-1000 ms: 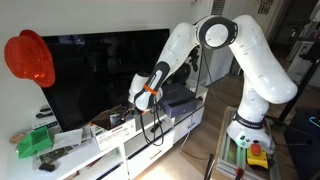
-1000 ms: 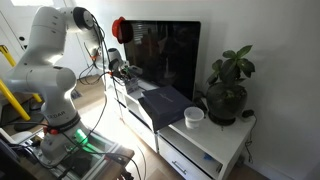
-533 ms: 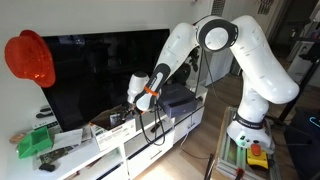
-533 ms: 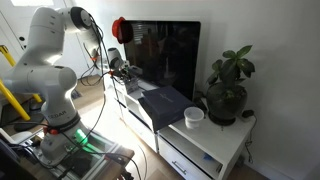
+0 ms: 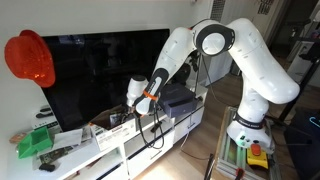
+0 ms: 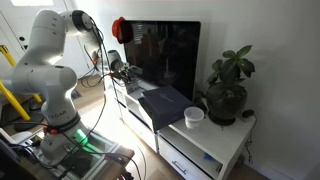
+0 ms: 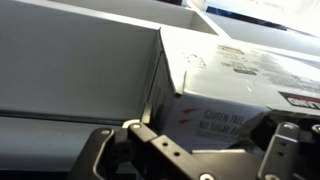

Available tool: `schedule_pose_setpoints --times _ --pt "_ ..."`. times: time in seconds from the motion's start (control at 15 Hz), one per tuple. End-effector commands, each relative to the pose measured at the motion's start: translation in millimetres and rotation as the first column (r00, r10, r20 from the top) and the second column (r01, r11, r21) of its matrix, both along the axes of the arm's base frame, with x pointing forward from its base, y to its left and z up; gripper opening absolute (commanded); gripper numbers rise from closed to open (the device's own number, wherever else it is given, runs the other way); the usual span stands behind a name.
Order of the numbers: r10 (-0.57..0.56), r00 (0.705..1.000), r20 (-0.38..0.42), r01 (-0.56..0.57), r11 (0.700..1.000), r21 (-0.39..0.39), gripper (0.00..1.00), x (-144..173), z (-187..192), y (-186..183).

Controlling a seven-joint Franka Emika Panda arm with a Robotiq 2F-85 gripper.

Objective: Put the snack pack in the box and then move the box to the right a bit

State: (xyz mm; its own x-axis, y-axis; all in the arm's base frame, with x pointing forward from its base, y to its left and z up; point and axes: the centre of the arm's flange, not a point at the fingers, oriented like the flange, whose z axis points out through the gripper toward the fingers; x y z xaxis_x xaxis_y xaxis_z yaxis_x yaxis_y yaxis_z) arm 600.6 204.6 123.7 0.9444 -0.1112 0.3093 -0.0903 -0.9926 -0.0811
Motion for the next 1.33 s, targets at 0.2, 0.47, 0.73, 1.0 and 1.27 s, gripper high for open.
schedule_pose_setpoints --times 0.2,0.47,0.73,1.0,1.27 --pt "-0.082 0.996 0.028 0.083 0.996 -0.031 0.38 8.2 7.5 -14.9" --pt "-0.121 0.992 0.031 0.122 0.991 -0.052 0.19 6.5 9.1 -33.9" --pt "-0.186 0.982 0.034 0.187 0.98 -0.069 0.02 3.0 11.8 -49.5" --pt "-0.23 0.971 0.067 0.236 0.968 -0.09 0.04 -4.1 22.9 -49.3" --pt "-0.255 0.964 0.08 0.264 0.956 -0.129 0.03 -11.4 29.0 -47.3"
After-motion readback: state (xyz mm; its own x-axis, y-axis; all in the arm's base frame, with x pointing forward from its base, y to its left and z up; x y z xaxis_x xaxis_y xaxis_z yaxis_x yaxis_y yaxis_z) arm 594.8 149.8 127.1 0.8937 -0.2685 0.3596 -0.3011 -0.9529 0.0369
